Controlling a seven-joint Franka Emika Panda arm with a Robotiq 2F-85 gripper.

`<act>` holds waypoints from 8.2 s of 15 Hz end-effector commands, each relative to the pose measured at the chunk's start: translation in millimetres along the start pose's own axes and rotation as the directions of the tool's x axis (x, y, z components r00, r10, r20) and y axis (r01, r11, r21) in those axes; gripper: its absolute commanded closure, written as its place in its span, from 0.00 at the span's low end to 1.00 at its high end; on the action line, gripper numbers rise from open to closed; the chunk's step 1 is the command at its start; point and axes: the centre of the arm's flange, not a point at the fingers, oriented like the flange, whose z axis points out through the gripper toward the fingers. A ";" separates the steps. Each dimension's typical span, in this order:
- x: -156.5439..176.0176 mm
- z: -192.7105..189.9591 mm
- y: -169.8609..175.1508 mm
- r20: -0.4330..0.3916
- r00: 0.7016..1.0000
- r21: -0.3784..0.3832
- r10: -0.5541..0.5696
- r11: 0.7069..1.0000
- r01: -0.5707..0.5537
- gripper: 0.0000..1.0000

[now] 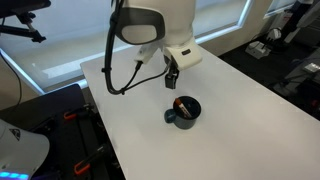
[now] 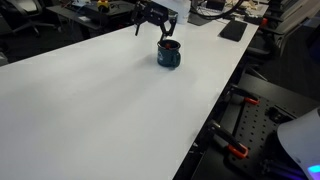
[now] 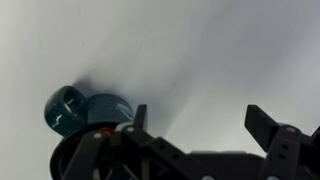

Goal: Put the marker on the table

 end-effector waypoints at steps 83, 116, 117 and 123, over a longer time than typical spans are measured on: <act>11.8 8.9 75.2 -0.199 0.977 0.001 0.076 0.997 -0.077 0.69; -56.5 -93.8 68.0 -0.307 0.941 0.063 -0.141 0.984 0.168 0.95; -59.5 -93.6 65.9 -0.300 0.938 0.054 -0.172 0.979 0.197 0.95; -71.6 -70.0 41.5 -0.182 0.922 -0.010 -0.342 0.938 0.346 0.95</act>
